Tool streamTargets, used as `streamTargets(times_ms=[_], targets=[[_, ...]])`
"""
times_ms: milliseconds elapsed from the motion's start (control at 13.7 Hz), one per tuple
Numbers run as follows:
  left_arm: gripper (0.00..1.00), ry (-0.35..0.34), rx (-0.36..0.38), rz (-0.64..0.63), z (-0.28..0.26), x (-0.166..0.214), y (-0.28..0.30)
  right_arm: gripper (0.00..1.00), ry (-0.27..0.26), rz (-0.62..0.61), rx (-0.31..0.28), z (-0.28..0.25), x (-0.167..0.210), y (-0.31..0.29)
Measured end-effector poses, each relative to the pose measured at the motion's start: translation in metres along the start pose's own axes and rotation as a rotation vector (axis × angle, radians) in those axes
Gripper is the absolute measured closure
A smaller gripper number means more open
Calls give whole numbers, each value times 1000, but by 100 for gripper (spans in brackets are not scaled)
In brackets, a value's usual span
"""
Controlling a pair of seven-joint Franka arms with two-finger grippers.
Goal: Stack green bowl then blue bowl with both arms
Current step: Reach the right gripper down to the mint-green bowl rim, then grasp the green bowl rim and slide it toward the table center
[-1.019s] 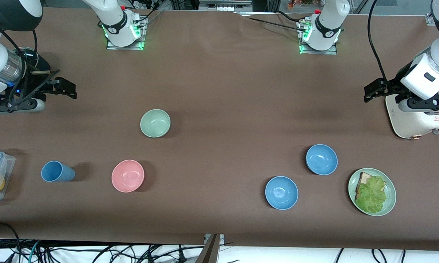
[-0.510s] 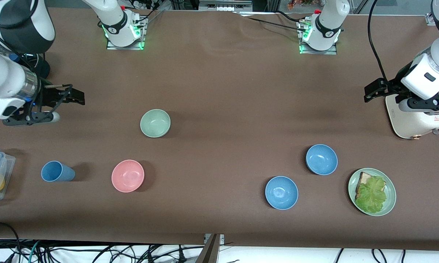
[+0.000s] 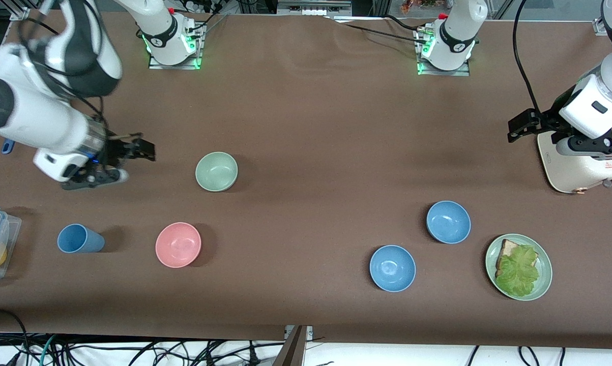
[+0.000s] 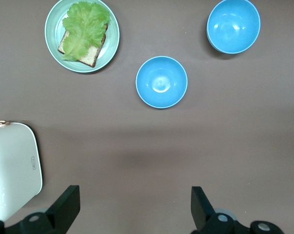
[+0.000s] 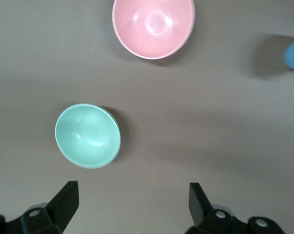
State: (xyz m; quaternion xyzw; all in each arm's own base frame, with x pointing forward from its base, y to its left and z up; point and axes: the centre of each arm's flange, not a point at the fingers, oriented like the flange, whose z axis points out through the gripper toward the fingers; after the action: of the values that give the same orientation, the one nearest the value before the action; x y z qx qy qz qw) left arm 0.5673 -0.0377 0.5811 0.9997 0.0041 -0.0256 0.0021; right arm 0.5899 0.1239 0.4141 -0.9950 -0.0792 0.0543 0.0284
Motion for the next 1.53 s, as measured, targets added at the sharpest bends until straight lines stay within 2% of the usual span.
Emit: streamTargets(times_ms=[218,510,874,1165,1238,1311,1529], targets=[[0,0,0,0,0,0,0,0,25,23,-11,74,-8,-46],[0,0,0,0,0,0,0,0,57,31,-19,147,-38,-46],[0,0,0,-1,0,0,-1,2,57,66,-23,179,-49,-40],[0,0,0,-2,0,0,-1,9,59,89,-12,200,-46,-39],[0,0,0,-2,0,0,-1,14,55,106,0,204,-46,-38],[0,0,0,-2,0,0,-1,14,53,115,6,207,-46,-38],[0,0,0,-3,0,0,-1,45,50,117,12,209,-46,-41]])
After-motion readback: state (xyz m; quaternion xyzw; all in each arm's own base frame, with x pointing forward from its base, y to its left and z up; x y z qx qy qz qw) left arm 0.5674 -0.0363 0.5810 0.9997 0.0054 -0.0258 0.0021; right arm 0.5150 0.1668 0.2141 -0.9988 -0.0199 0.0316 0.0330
